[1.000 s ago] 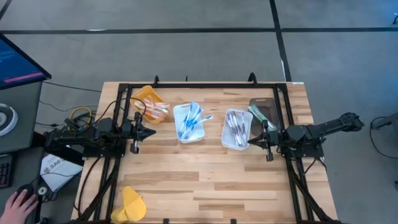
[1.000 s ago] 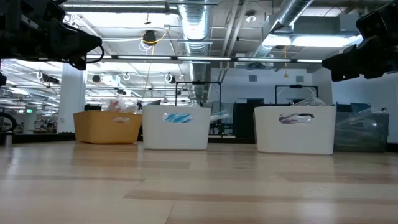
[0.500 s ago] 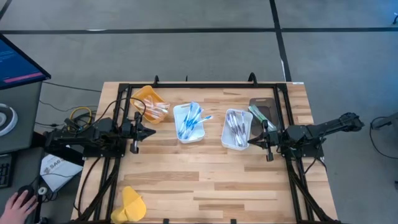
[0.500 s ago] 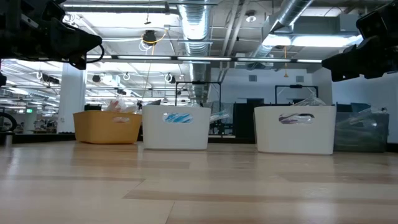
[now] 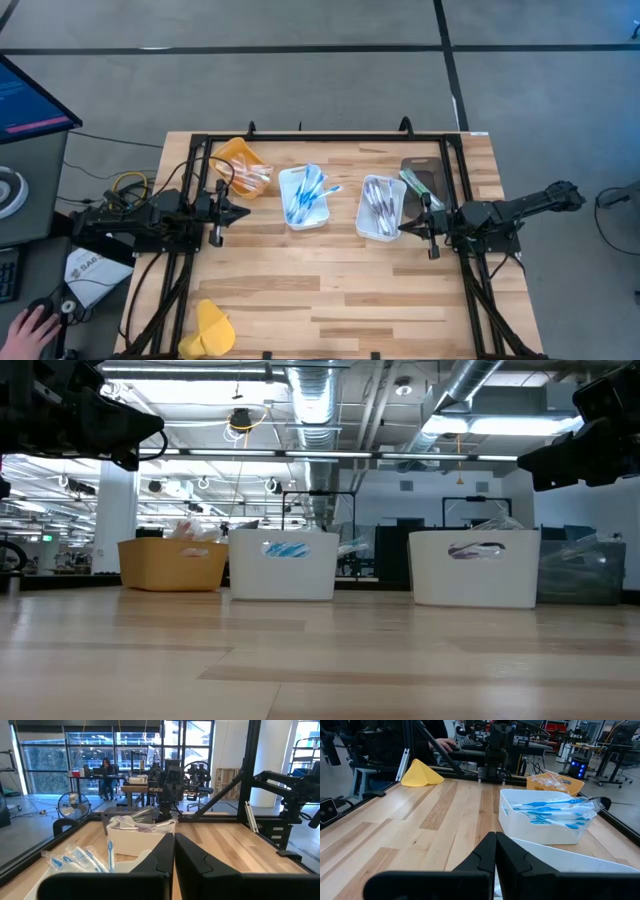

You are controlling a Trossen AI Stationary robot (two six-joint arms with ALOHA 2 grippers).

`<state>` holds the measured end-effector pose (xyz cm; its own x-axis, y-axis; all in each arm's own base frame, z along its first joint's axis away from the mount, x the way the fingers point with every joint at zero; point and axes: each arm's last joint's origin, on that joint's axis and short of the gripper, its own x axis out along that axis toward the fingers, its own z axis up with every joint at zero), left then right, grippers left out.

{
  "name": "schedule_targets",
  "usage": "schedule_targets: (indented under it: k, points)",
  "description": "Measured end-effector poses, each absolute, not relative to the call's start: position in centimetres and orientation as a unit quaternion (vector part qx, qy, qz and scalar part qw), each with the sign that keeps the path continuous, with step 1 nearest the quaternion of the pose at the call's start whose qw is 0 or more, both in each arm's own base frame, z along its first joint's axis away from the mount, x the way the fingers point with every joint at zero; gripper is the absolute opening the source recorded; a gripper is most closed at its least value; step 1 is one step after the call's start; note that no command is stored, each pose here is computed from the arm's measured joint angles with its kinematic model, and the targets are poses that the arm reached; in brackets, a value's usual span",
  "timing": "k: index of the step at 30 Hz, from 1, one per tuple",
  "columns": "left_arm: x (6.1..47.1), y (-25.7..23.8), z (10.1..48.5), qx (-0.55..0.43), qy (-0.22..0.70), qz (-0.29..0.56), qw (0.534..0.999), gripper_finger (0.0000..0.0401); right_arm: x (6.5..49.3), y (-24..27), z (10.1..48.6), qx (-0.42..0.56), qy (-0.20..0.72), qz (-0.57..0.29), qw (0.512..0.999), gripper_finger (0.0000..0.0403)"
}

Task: Pick & Place Toothbrushes
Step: Return to Home Position

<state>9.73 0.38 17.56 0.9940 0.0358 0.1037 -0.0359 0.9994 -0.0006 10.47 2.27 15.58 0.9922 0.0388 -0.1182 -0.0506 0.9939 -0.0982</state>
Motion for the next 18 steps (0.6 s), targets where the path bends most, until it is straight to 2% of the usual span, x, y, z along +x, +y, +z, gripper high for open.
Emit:
schedule_targets:
  k: [18]
  points:
    - [9.72,0.37,17.63,0.001,-0.055,0.018,0.998,0.0008,10.47,2.27,15.58,-0.051,0.058,0.023,0.997,0.0001]
